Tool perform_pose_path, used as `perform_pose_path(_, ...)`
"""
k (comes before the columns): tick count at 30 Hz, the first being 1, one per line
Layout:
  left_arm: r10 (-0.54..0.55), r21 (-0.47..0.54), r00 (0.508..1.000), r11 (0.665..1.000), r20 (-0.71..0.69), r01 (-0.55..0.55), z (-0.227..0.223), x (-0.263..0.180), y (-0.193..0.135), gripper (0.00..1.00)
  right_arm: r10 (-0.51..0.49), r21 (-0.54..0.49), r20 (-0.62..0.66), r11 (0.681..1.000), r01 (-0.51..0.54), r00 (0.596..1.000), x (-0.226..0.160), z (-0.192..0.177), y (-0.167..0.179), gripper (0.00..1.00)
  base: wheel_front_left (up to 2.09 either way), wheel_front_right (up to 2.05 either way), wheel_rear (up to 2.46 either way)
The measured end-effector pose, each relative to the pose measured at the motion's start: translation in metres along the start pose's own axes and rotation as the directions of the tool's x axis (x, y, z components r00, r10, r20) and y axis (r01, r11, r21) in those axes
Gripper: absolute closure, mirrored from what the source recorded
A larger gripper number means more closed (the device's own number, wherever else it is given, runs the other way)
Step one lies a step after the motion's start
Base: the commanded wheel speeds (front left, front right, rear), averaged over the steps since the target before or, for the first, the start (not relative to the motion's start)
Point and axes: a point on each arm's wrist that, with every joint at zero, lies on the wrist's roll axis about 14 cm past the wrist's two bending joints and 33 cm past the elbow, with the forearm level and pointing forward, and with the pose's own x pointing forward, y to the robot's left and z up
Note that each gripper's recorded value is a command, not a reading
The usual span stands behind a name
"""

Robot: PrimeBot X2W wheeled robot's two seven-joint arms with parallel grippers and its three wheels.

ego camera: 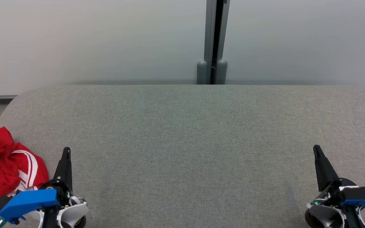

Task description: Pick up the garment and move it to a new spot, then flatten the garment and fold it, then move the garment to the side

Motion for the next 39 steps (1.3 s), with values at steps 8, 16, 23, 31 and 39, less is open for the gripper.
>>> perform_pose_path(8,0.000,0.000,1.000,1.000,0.000,0.000,0.0000,0.0000,-0.0001,1.00,0.000,0.000,0.000,1.000,0.000,1.000,0.0000,0.0000,0.0000,1.00,0.00,0.00,0.00)
perform_pose_path(16,0.000,0.000,1.000,1.000,0.000,0.000,0.0000,0.0000,-0.0001,1.00,0.000,0.000,0.000,1.000,0.000,1.000,0.0000,0.0000,0.0000,1.00,0.00,0.00,0.00)
perform_pose_path(23,0.000,0.000,1.000,1.000,0.000,0.000,0.0000,0.0000,-0.0001,1.00,0.000,0.000,0.000,1.000,0.000,1.000,0.0000,0.0000,0.0000,1.00,0.00,0.00,0.00)
perform_pose_path(31,0.000,0.000,1.000,1.000,0.000,0.000,0.0000,0.0000,-0.0001,1.00,0.000,0.000,0.000,1.000,0.000,1.000,0.0000,0.0000,0.0000,1.00,0.00,0.00,0.00)
perform_pose_path(39,0.000,0.000,1.000,1.000,0.000,0.000,0.0000,0.0000,-0.0001,1.00,0.000,0.000,0.000,1.000,0.000,1.000,0.0000,0.0000,0.0000,1.00,0.00,0.00,0.00)
